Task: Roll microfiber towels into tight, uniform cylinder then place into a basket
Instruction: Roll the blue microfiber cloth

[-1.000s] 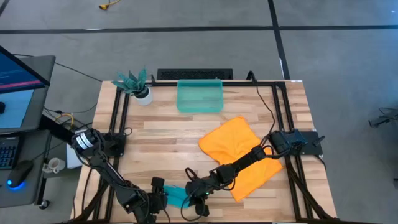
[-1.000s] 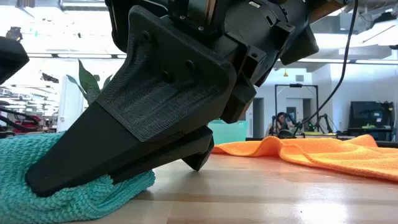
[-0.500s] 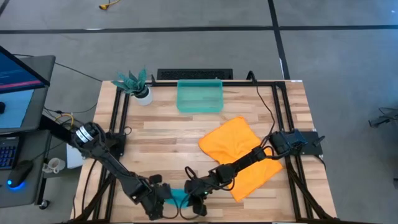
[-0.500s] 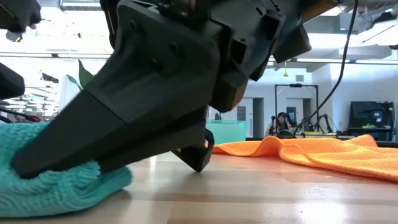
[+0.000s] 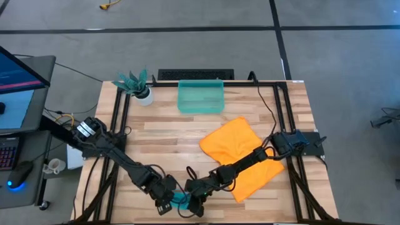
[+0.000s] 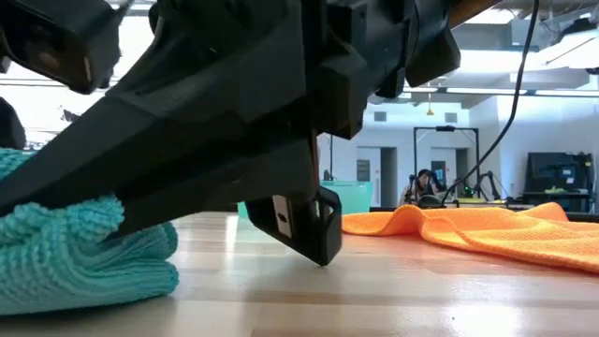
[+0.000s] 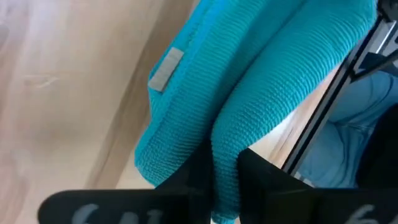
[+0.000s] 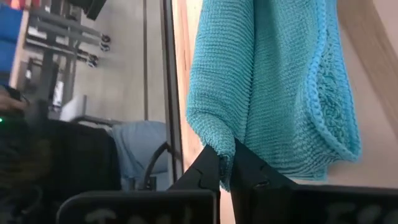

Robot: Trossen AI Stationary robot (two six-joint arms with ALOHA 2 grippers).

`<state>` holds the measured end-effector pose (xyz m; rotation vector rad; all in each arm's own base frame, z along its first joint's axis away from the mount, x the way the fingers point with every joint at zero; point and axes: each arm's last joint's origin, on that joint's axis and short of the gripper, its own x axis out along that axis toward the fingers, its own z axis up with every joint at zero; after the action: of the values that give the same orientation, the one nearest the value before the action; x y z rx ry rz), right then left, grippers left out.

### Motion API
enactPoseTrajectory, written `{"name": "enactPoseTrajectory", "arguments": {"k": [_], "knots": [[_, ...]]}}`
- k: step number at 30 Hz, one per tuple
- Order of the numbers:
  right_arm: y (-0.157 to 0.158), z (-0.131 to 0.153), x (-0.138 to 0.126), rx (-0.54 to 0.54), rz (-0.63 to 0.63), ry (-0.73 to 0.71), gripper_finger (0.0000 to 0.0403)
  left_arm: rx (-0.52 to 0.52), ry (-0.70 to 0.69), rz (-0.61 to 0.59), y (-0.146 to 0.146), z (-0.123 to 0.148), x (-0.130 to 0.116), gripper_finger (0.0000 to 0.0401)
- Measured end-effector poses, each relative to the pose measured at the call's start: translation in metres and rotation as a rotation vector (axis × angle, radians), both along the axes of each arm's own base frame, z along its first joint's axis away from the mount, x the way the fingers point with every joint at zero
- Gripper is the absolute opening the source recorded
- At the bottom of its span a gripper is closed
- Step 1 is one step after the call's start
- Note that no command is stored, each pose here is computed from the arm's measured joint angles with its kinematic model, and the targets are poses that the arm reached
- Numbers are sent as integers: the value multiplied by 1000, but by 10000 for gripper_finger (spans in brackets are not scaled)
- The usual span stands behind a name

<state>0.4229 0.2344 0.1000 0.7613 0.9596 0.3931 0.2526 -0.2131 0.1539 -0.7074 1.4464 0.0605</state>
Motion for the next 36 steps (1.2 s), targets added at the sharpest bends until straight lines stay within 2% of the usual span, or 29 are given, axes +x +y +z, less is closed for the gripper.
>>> {"name": "enactPoseTrajectory", "arguments": {"k": [9, 16, 20, 24, 28, 31, 32, 36], "knots": [[1, 0, 0, 19, -11, 18, 33, 34, 37, 27, 8, -2, 2, 29], [4, 0, -4, -25, 31, 1, 88, 47, 89, -53, 5, -23, 3, 29], [2, -1, -4, -10, 66, 16, 120, 60, 80, -70, 6, -23, 3, 29], [2, 3, -5, 7, 110, 0, 135, 63, 77, -70, 6, -23, 3, 29], [13, 13, -7, -39, 208, -173, 132, 64, 74, -69, 7, -23, 4, 28], [23, 33, -3, -45, 180, -399, 123, 60, 70, -61, 9, -24, 6, 28], [24, 38, -2, -49, 153, -435, 119, 57, 67, -58, 9, -24, 7, 28], [18, 26, 0, -99, 103, -390, 106, 38, 41, -54, 9, -23, 10, 28]]}}
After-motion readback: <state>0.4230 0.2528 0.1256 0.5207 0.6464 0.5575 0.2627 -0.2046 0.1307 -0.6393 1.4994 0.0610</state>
